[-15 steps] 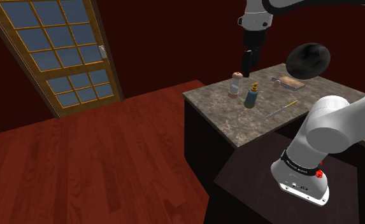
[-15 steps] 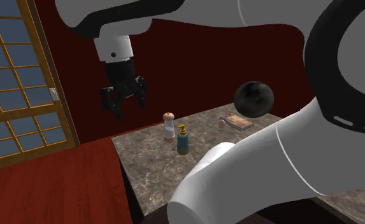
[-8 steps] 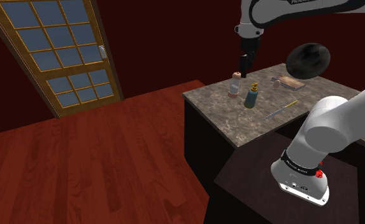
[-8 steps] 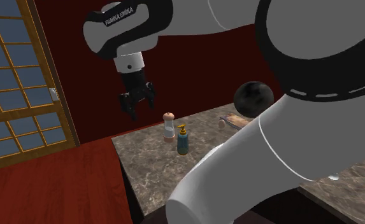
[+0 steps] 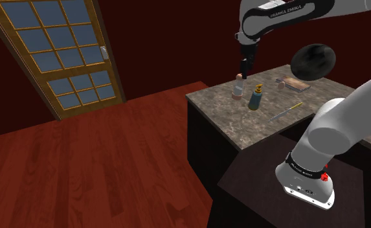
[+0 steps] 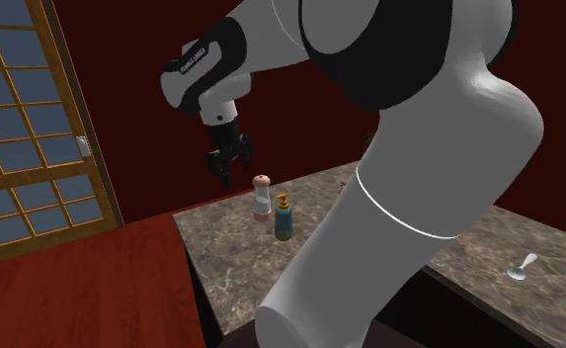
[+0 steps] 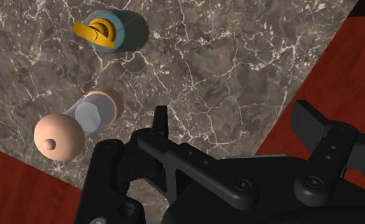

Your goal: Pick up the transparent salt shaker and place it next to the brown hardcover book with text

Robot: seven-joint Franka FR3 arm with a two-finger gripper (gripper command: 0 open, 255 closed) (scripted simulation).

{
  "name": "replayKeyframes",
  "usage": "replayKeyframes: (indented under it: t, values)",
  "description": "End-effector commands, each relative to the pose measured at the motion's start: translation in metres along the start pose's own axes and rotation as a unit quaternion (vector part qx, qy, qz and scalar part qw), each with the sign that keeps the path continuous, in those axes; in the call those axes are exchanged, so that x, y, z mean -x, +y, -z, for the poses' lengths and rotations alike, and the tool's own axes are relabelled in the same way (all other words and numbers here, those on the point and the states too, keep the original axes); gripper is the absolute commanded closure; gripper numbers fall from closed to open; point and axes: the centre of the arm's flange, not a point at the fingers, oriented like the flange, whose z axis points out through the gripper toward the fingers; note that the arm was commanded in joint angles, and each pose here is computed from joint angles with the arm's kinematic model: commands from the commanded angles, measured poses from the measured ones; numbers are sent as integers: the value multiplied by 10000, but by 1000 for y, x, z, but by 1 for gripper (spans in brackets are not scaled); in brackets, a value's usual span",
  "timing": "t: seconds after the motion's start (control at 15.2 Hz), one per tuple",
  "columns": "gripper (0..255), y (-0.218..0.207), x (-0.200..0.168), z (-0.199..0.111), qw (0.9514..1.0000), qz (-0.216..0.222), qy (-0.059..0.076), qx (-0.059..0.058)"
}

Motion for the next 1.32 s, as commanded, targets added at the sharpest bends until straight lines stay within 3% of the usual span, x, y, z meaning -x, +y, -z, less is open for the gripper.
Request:
replayKeyframes:
  t: [0.0,1.06,1.25]
  values:
    - [0,20,-8,-14,10000,25,-22,57]
    - [0,181,-90,-106,9985,189,-203,477]
    - [0,187,-92,-120,9984,195,-209,491]
